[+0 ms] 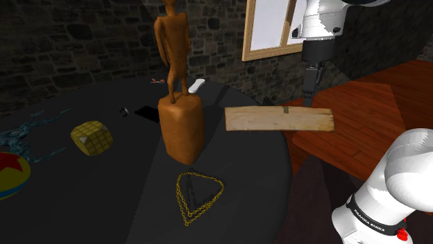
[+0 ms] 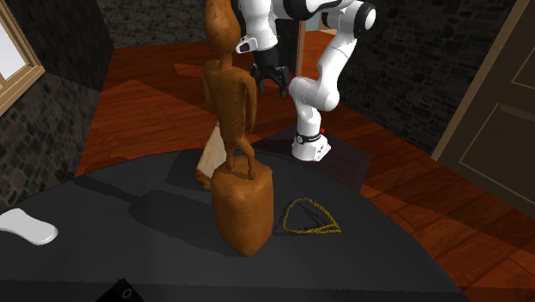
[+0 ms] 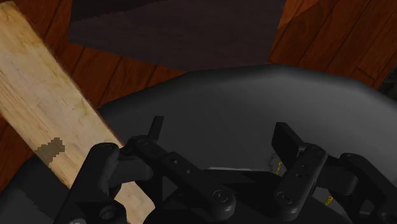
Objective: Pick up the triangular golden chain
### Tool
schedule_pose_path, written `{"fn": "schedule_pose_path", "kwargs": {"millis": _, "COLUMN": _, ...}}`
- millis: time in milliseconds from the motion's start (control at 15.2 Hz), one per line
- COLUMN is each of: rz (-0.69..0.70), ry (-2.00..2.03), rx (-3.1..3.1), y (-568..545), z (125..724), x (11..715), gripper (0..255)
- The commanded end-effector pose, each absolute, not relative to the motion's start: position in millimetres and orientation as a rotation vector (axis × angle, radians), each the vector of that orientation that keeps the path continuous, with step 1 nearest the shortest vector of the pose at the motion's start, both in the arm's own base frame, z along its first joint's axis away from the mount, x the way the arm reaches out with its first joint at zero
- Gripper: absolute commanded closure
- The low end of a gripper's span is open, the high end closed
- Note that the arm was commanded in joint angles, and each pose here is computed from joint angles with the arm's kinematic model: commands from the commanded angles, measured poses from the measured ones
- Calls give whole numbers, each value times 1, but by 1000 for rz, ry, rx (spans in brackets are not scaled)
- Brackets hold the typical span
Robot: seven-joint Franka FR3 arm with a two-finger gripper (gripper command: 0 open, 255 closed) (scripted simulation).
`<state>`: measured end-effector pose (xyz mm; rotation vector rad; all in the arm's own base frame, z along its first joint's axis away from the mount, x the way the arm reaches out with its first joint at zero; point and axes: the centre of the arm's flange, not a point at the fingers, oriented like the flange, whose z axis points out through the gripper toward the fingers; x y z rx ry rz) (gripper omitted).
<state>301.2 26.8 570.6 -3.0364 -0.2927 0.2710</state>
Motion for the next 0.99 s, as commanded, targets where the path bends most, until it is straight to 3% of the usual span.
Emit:
{"fn": "schedule_pose_path", "kwargs": {"millis": 0, "rz": 271, "ry": -293, "rx": -3036, "y": 27, "z": 571, "x": 301, "gripper": 0}}
{"fn": "schedule_pose_path", "kwargs": {"millis": 924, "rz": 138, "ry": -38, "rx": -3028, "y": 181, "z": 486, "x": 310, "gripper": 0}}
